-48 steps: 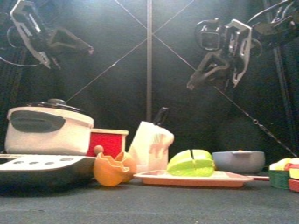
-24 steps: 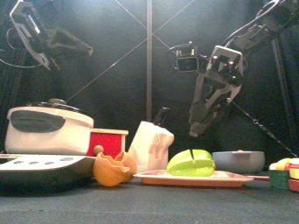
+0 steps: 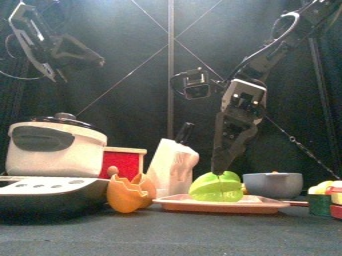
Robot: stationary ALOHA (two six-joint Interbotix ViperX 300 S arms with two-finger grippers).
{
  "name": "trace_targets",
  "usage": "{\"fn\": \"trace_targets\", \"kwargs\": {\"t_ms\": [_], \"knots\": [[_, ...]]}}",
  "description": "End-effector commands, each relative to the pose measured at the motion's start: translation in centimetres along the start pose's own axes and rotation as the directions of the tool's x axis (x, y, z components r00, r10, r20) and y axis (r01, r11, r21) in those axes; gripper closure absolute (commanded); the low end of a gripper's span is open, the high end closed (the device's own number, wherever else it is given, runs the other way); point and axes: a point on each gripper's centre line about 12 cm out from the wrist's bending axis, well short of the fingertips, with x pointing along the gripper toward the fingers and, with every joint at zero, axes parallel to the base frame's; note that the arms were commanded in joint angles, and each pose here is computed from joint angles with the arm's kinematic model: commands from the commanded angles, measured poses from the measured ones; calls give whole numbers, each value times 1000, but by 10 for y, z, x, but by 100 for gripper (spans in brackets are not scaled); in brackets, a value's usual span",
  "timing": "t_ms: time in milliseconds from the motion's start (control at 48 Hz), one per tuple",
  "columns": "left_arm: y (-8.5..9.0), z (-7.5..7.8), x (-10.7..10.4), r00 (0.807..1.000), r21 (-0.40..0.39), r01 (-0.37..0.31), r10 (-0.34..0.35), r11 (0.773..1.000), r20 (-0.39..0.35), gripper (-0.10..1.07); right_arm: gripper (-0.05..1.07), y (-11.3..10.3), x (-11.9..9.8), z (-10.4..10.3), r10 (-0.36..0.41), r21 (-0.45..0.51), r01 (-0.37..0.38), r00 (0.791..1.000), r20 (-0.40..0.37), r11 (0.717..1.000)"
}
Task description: Grab starfruit
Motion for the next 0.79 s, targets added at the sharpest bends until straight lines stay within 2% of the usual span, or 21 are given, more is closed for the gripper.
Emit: {"fn": "trace_targets", "kwargs": {"t_ms": [0, 250, 542, 771], "knots": [[0, 5, 1, 1000, -2, -1, 1, 1000, 20, 89, 9, 1, -4, 8, 1, -2, -1, 1000, 17, 1000], [1, 2, 0, 1000, -2, -5, 5, 1000, 11, 89, 9, 0, -2, 6, -10, -14, 10, 1000, 0, 1000], [2, 0, 0, 1000, -3, -7, 7, 1000, 5, 89, 9, 2, -19, 28, -17, -39, 19, 999, 44, 999], [2, -2, 0, 1000, -3, -7, 7, 1000, 2, 89, 9, 1, -24, 28, -42, -45, 42, 999, -5, 998]]}}
